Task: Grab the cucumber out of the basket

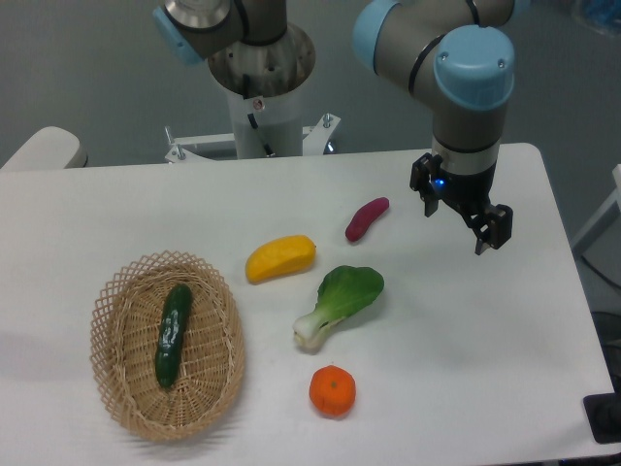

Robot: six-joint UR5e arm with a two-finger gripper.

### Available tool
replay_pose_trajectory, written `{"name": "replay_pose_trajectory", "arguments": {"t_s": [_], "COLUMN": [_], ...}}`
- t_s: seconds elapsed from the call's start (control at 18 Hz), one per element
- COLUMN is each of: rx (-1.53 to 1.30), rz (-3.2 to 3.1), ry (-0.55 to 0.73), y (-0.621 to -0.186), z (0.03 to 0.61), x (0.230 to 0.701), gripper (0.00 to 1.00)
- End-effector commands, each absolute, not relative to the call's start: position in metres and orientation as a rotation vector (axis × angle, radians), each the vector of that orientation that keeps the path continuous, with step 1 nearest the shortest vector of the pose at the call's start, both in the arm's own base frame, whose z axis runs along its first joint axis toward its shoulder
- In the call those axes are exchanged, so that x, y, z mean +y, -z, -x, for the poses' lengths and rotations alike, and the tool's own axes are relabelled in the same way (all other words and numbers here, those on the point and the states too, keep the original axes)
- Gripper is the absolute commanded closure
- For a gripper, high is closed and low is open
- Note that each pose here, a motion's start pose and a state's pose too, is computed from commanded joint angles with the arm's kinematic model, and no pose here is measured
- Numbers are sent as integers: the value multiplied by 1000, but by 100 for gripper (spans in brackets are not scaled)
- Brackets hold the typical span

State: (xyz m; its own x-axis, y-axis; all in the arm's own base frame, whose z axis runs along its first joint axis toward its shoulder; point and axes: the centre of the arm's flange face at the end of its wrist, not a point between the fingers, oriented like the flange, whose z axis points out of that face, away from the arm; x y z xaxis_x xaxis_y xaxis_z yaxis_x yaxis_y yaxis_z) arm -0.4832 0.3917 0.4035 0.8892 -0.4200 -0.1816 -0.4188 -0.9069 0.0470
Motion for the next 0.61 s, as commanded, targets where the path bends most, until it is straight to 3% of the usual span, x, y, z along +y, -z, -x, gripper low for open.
{"name": "replay_pose_trajectory", "arguments": {"t_s": [0.33,0.61], "rx": [-658,-573], "rz": [-3053,-3087], "ry": [293,279], "y": [-403,-402], "z": [480,445], "x": [394,431], "gripper": [0,0]}}
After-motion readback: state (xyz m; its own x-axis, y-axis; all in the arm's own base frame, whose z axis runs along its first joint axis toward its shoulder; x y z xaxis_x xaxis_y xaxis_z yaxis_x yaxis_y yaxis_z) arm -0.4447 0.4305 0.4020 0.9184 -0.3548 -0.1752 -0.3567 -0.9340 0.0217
